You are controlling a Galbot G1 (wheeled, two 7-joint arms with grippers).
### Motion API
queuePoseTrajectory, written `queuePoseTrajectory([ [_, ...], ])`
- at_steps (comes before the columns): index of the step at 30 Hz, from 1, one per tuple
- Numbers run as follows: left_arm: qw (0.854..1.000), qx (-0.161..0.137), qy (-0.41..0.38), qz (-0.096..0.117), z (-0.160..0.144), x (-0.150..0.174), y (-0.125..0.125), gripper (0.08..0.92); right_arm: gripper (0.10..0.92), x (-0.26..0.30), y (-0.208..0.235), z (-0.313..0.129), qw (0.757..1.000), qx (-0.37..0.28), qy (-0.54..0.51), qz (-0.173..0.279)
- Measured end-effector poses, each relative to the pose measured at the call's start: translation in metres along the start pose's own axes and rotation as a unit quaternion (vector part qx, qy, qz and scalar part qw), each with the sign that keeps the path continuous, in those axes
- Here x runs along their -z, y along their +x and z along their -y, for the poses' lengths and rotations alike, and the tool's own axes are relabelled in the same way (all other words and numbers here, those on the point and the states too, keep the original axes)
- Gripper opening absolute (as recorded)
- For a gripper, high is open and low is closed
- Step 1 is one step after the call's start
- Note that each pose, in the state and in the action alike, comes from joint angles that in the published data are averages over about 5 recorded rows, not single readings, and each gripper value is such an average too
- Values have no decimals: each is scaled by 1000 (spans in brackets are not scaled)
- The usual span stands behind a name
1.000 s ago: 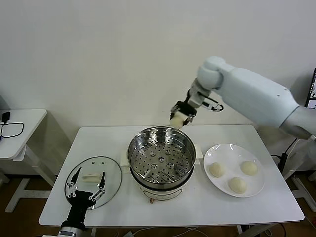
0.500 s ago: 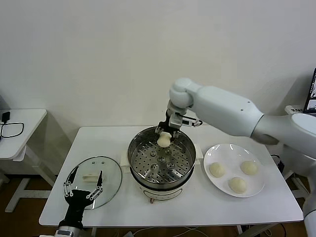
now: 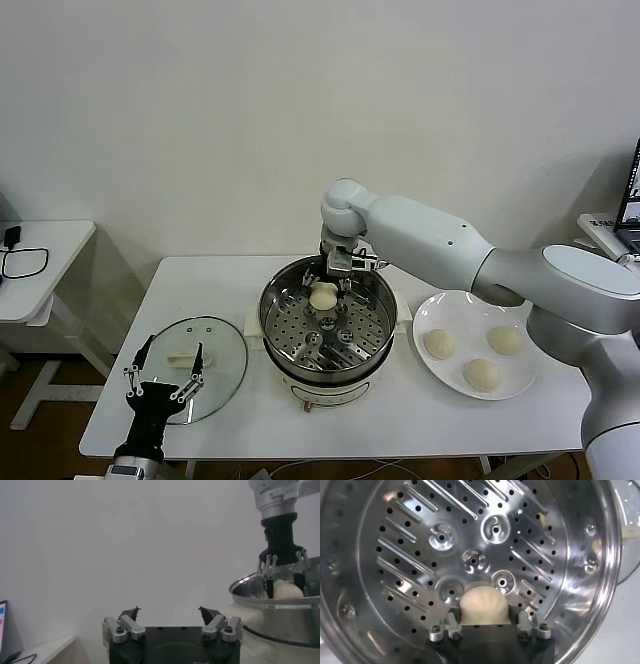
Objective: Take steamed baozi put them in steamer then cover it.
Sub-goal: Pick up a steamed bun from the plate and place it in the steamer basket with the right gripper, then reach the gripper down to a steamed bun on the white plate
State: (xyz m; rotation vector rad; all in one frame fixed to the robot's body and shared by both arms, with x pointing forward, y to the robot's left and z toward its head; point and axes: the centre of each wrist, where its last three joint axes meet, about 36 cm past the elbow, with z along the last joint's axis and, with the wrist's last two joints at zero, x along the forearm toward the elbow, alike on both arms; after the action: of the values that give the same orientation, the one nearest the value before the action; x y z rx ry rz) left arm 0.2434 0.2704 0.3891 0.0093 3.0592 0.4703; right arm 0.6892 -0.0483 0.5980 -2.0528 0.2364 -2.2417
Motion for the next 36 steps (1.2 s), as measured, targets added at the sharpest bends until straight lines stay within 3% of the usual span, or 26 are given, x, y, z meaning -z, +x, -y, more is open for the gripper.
queuePoseTrajectory([
  [8,1000,1,2,0,1,1,-1,823,823,-1,41,-24,999,-14,-49,-7],
  [14,1000,-4,2,2,3,2,-2,823,823,-14,87,-83,981,-34,-193,-11],
  [23,1000,-11,6,5,7,1,-3,823,823,-22,99,-207,892,-32,-450,10],
  [29,1000,-10,8,7,9,2,-3,823,823,-14,66,-269,836,-16,-548,26],
  [36,1000,-10,10,7,10,2,-3,823,823,-1,20,-309,796,2,-604,39],
])
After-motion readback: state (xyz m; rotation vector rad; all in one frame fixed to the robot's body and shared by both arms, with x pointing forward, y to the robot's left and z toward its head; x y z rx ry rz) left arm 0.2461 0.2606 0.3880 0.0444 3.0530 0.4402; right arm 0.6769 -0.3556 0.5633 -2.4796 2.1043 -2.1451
